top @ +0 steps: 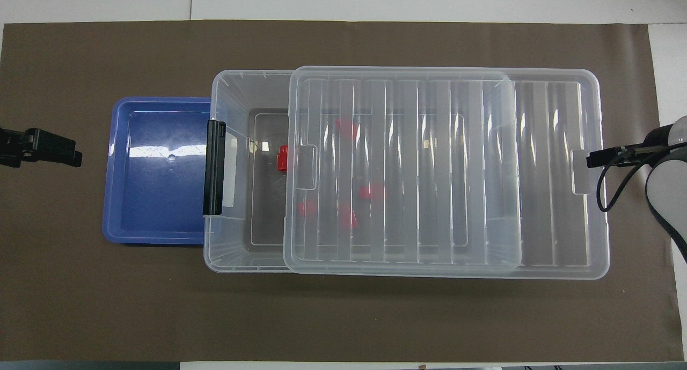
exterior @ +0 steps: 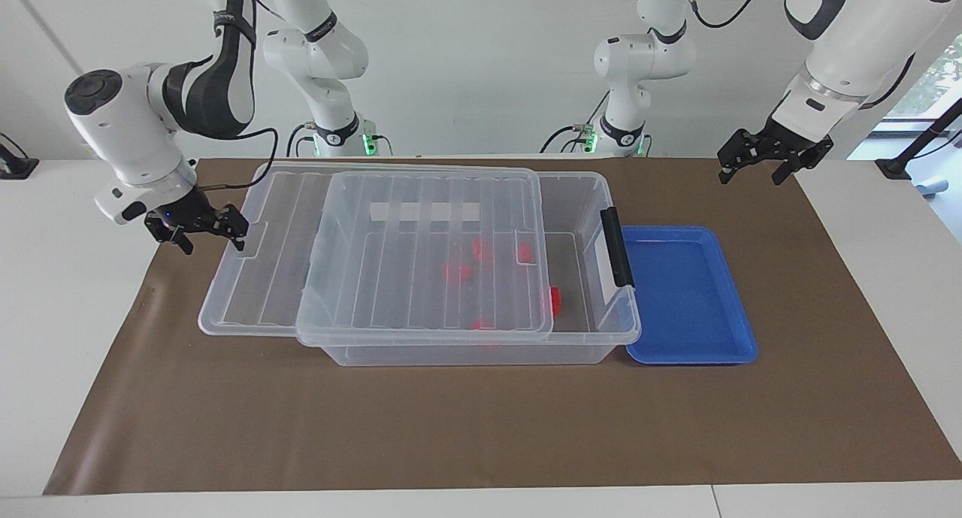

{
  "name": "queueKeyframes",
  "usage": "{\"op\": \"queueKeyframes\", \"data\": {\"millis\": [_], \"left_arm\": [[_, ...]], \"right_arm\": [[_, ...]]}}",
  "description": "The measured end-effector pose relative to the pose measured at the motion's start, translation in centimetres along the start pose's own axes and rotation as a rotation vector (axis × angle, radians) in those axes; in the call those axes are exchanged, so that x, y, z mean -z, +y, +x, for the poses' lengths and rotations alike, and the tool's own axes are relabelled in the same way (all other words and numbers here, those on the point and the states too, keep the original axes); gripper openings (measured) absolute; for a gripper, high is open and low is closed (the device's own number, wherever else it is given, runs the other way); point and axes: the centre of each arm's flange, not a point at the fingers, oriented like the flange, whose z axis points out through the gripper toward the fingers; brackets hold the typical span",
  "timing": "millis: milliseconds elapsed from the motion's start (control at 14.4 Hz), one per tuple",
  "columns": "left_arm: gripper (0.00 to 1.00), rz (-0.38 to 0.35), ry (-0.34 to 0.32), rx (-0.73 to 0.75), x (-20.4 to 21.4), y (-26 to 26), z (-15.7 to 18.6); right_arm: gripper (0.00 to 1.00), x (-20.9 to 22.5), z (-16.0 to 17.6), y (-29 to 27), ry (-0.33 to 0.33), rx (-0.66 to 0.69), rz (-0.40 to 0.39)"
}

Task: Place red block in blue tray from box
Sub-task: 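Slide the clear lid away from the blue tray with the right gripper, then reach the left gripper into the open box toward a red block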

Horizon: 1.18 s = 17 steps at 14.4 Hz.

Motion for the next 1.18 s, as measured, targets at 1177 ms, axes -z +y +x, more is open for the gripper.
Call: {"op": "queueKeyframes", "data": {"millis": [1177], "left_arm": [[1.0,0.001,0.009,0.0,-0.3,0.3,0.1]], "right_arm": [[1.0,0.3,-1.1,4.4,0.022,0.051,-0.012]]}}
